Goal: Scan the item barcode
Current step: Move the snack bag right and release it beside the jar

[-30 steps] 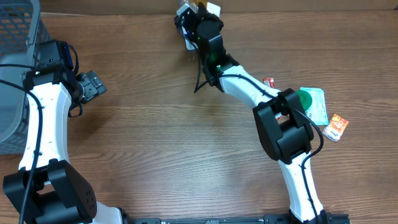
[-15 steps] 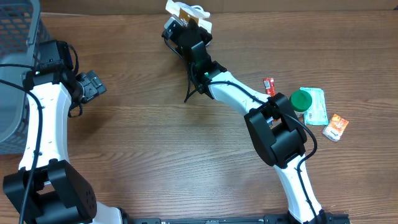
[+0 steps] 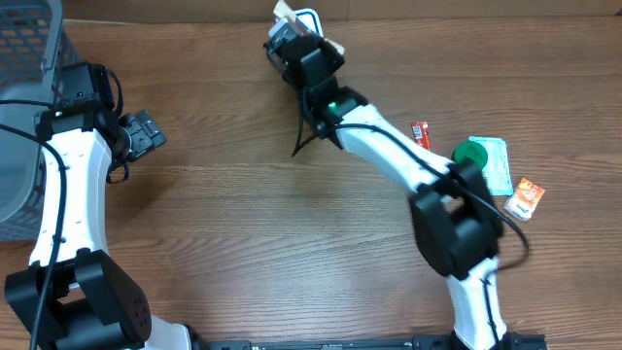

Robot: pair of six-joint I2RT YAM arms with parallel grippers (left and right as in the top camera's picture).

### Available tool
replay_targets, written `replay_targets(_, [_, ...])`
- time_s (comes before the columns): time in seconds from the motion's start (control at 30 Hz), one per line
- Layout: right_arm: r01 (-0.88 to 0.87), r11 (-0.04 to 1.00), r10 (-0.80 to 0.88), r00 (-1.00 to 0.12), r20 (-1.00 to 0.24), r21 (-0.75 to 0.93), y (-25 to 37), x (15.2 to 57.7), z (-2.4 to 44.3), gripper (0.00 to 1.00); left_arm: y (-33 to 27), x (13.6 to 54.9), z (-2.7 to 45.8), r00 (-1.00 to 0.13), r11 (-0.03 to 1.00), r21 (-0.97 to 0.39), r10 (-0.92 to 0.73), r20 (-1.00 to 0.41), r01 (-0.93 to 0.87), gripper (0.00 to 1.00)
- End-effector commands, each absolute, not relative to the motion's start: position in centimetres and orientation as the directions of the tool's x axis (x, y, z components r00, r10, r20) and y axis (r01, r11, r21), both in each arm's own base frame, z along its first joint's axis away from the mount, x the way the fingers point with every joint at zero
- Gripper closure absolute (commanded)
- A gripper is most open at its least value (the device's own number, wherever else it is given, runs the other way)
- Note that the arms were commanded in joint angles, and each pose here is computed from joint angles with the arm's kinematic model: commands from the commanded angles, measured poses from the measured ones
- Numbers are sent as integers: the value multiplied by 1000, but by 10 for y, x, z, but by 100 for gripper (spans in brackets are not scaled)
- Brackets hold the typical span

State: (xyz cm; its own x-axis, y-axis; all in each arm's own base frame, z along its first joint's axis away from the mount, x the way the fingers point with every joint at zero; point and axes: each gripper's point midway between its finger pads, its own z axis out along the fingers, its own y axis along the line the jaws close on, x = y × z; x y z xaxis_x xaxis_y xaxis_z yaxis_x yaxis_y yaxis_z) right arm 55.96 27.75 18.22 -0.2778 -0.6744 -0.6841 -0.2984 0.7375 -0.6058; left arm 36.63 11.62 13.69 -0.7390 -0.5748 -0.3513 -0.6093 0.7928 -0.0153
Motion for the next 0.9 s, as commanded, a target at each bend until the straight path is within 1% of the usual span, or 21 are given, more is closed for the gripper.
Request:
replay_targets(0.0, [-288,823,-565,-321,-760,-489,253,528,255,96,120,367,145,-730,790,-12,-571,-375,-613,0])
replay_targets(0.07, [-347,822,-566,-403,-719,-452,242,510,243,96,120,367,145,-730,790,-12,-571,-375,-613,0])
replay_targets(0.17, [-452,810,-583,-544,-603,-375,222,475,213,97,120,367,145,-730,790,-12,-571,-375,-613,0])
replay_targets(0.27, [-543,791,-610,-672,-420,-280,198,434,175,95,120,367,145,-730,790,-12,-571,-375,-613,0])
replay_targets(0.3, [-569,789,-615,-715,-332,-233,185,416,160,90,120,367,145,-730,790,-12,-571,-375,-612,0])
replay_targets(0.33, [-573,791,-611,-738,-286,-212,177,407,154,82,120,367,145,-730,790,-12,-571,-375,-613,0])
replay_targets(0.4, [-561,804,-595,-768,-237,-198,162,401,149,49,120,367,145,-730,790,-12,-571,-375,-613,0])
replay_targets(0.43, [-549,812,-582,-780,-229,-195,155,400,148,35,120,367,145,-730,790,-12,-571,-375,-613,0])
replay_targets(0.47, [-533,824,-566,-792,-228,-192,152,401,148,23,120,367,145,-730,790,-12,-571,-375,-613,0])
replay_targets(0.5, [-509,840,-542,-808,-230,-188,147,403,148,0,120,367,145,-730,790,-12,-571,-375,-613,0])
replay_targets(0.6, [-447,877,-479,-844,-241,-177,136,407,148,0,120,367,145,-730,790,-12,-571,-375,-613,0])
replay_targets(0.7, [-422,889,-455,-857,-241,-178,124,411,148,0,120,367,145,-730,790,-12,-571,-375,-613,0])
replay_targets(0.87, [-419,891,-452,-859,-241,-177,123,411,148,0,120,367,145,-730,790,-12,-571,-375,-613,0])
